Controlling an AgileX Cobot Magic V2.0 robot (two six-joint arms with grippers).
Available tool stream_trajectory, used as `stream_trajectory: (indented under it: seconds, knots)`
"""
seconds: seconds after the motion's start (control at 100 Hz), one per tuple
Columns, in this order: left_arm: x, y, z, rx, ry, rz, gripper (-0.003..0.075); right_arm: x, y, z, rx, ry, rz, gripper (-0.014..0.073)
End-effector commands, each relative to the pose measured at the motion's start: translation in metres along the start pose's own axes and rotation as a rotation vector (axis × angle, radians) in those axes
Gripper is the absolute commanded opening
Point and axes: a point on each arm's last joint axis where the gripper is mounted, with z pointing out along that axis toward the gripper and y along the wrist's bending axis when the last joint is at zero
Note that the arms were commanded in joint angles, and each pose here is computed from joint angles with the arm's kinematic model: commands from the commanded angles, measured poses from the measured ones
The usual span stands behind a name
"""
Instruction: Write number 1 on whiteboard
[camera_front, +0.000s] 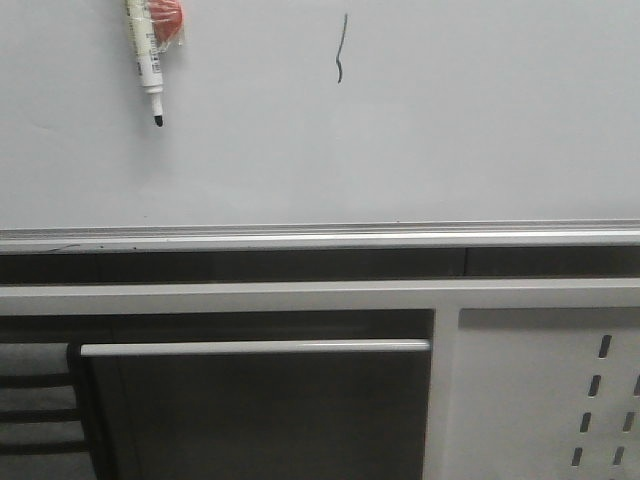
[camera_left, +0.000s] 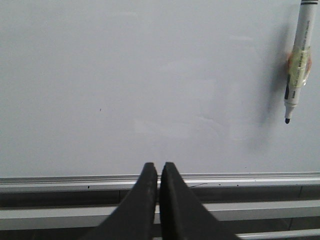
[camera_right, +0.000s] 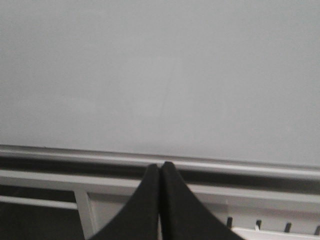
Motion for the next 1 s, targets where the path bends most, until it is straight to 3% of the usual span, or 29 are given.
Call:
stream_trajectory:
  seconds: [0.0,0.27,0.99]
  knots:
    - [0.006,0.001,0.0,-0.006,-0.058,-0.013,-0.002,-0.001,-0.003,0.0,0.045,-0.112,0.006,-0.0064]
    - [0.006,0.001,0.0,-0.006,-0.058,-0.013,-0.002,0.018,-0.004,0.003,0.067,-0.024,-0.035,-0.0064]
    - [0.006,0.001,0.0,-0.006,-0.058,-0.013,-0.002,0.017,-0.004,0.003,0.068,-0.033,-0.036,-0.0064]
